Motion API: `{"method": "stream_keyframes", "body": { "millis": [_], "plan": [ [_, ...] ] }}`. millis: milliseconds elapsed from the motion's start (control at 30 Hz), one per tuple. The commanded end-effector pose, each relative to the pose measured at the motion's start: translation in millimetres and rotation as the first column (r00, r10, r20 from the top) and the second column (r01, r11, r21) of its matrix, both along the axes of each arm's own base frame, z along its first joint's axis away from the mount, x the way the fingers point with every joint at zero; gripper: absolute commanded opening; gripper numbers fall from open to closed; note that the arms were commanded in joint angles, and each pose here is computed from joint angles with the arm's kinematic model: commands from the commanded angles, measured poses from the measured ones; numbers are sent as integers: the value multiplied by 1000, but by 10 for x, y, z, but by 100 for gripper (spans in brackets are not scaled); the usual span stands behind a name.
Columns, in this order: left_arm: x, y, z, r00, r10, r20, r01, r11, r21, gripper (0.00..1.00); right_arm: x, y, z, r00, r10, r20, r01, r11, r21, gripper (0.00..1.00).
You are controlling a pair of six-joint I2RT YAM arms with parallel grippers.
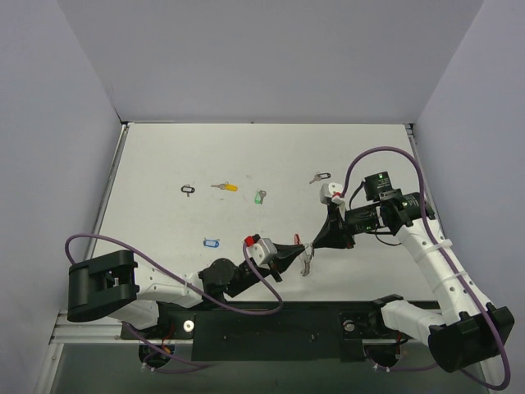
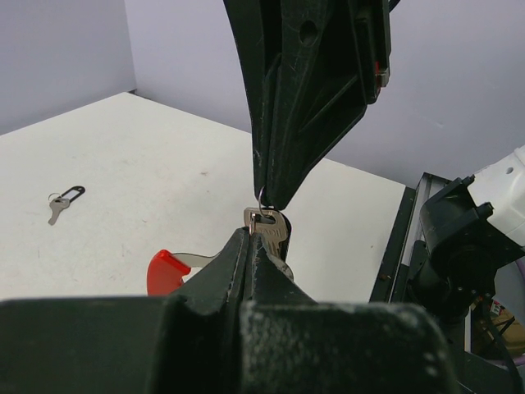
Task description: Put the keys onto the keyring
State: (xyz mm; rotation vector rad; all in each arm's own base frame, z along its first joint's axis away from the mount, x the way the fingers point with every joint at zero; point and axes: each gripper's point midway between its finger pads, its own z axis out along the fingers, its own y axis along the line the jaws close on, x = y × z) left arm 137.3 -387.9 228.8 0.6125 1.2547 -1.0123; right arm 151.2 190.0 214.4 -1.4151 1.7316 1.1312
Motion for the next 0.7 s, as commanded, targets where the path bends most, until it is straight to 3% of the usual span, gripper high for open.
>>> {"method": "stream_keyframes", "body": {
  "millis": [0, 667],
  "plan": [
    [10, -1, 350, 1000, 0, 14, 1, 993, -115, 0, -82, 53, 53, 999, 41, -19, -41, 999, 37, 0],
    [4, -51, 357, 1000, -11, 5, 12, 991, -131, 0, -29, 73, 25, 999, 20, -29, -18, 999, 35, 0]
  ]
}}
